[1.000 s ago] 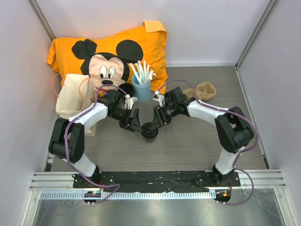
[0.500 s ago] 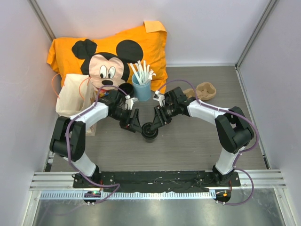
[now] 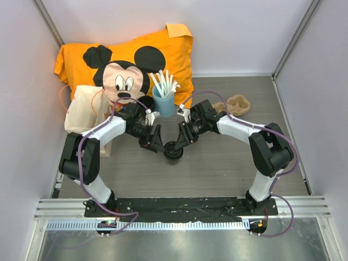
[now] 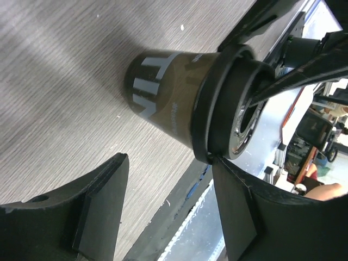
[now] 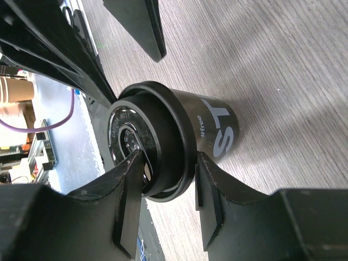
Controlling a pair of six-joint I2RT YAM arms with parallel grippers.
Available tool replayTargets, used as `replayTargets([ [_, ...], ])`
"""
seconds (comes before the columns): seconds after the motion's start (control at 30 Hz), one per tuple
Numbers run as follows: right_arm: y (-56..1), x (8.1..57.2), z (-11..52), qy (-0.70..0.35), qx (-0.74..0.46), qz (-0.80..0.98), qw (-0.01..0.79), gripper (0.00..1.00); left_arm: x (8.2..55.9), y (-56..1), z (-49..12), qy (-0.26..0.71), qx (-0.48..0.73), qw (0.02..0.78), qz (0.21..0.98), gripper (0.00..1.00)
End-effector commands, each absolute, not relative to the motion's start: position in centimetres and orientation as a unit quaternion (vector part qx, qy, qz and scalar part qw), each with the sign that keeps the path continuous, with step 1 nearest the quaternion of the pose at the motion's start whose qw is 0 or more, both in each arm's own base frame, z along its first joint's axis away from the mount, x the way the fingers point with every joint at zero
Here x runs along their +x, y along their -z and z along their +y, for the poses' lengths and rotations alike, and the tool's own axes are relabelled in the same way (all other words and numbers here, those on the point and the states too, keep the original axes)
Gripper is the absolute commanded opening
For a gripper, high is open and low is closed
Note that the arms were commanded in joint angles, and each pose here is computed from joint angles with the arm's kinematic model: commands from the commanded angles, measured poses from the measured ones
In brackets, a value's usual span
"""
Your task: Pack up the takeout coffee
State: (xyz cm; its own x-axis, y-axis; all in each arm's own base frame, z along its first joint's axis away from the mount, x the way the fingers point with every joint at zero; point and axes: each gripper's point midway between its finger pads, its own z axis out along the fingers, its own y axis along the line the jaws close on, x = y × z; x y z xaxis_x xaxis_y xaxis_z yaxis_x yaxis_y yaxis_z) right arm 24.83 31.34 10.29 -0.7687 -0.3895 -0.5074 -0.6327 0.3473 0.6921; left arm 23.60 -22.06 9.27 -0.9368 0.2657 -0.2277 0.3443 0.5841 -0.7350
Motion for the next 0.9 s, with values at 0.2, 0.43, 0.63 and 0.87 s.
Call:
replayTargets([
  [0.2, -10.4, 24.8, 31.7, -0.473, -0.338, 0.803, 0.129, 0.37, 27.1, -14.0, -22.1, 0.472, 0.189, 0.138, 0.85, 0.67],
  [0.43, -10.8, 24.7, 31.8, -0.465, -0.349, 0.802, 0.137, 0.36, 26.8, -12.6, -22.1, 0.475, 0.186, 0.124, 0.851, 0.63],
  [0.63, -11.1, 24.7, 32.0, -0.458, -0.354, 0.803, 0.142, 0.36, 26.1, -11.7, -21.7, 0.467, 0.189, 0.115, 0.856, 0.59],
  [0.87, -10.9, 25.2, 32.1, -0.448, -0.36, 0.807, 0.141, 0.36, 24.9, -10.7, -21.3, 0.464, 0.198, 0.095, 0.858, 0.54],
])
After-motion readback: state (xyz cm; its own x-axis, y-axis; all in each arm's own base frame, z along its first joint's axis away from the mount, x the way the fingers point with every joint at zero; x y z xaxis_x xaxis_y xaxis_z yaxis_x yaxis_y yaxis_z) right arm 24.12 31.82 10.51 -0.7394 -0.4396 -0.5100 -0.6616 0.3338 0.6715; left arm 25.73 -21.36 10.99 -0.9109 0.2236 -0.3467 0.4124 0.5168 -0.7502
